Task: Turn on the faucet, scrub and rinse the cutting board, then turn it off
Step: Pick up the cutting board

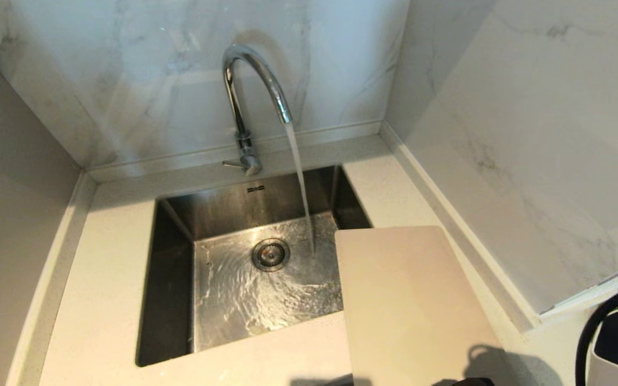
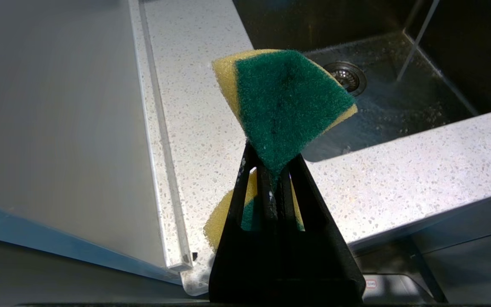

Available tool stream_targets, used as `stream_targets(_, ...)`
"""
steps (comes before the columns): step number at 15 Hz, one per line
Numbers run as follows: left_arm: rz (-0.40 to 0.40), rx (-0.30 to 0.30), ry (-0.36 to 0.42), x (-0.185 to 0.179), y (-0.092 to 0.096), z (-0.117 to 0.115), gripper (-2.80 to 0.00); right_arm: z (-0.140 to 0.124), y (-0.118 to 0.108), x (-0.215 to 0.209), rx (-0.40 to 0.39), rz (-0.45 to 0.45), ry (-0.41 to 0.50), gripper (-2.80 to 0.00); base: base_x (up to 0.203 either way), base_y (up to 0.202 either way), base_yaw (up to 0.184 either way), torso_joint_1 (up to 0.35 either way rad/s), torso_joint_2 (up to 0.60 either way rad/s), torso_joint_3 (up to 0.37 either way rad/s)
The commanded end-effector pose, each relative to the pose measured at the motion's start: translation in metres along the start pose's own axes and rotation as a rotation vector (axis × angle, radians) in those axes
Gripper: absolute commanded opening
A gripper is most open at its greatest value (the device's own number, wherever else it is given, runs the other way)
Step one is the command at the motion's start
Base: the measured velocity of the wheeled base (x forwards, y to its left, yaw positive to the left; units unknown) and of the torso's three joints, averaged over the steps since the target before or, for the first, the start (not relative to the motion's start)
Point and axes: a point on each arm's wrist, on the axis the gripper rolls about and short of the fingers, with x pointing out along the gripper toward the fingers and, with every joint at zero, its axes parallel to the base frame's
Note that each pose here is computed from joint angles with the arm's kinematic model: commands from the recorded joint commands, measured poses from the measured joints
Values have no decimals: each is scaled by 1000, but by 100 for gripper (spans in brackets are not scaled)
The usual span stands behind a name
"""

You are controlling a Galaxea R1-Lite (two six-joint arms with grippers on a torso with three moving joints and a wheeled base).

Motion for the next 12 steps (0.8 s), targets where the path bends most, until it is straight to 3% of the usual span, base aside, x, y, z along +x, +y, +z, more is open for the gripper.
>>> stream_targets(1,0,0,-2,0,0,0,-280,-1,-8,-10,0,-68,-18,-280,0,0,0,0,0,0)
stream_targets(7,0,0,-2,0,0,0,-280,-4,-17,-24,-29,-171,3,-280,0,0,0,0,0,0)
stream_targets(12,0,0,-2,0,0,0,-280,-6,-24,-33,-4,-238,7,-280,0,0,0,0,0,0)
